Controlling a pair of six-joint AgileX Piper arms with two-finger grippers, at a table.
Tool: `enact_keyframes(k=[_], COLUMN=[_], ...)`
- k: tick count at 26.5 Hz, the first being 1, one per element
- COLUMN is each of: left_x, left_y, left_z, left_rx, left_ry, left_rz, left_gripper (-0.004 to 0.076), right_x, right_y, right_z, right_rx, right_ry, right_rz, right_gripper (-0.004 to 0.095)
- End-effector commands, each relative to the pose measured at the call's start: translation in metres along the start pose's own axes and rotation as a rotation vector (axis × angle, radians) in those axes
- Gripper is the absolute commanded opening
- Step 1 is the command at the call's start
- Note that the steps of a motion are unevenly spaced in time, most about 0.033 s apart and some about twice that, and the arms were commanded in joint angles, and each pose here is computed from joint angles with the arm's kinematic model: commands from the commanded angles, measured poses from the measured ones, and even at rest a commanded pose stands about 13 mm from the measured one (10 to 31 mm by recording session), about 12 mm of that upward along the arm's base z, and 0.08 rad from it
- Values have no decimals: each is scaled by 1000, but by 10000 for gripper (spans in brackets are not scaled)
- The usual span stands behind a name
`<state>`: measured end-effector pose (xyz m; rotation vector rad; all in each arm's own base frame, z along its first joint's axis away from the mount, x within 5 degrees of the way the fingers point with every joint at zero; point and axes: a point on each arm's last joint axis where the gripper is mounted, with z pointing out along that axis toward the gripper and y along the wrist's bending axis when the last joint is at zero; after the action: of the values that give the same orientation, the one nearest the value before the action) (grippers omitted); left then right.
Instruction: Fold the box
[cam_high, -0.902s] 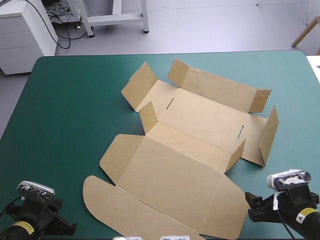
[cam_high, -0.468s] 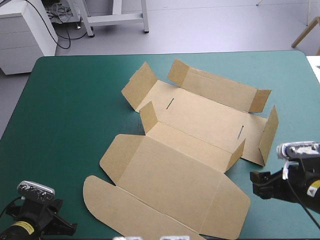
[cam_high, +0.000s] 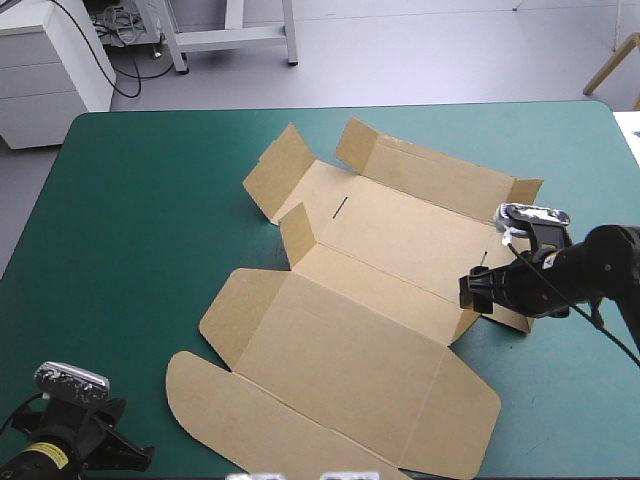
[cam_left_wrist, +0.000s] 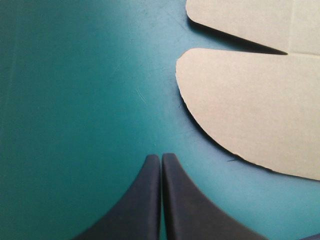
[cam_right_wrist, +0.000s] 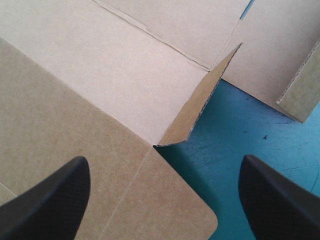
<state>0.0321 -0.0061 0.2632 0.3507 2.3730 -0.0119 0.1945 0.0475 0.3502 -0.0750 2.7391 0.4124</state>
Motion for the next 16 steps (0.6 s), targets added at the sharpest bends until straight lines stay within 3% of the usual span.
enact_keyframes(k=[1, 16], left_x=[-9, -9], left_y=[0, 0], left_z=[-3, -3], left_rx=[3, 3], left_ry=[-59, -59], left_rz=[-6, -6], left_gripper=[-10, -10], right_x=[-15, -35], right_y=[2, -2], right_z=[8, 62], right_rx=[-22, -76], right_ry=[-4, 175], right_rz=[31, 129], right_gripper=[737, 737])
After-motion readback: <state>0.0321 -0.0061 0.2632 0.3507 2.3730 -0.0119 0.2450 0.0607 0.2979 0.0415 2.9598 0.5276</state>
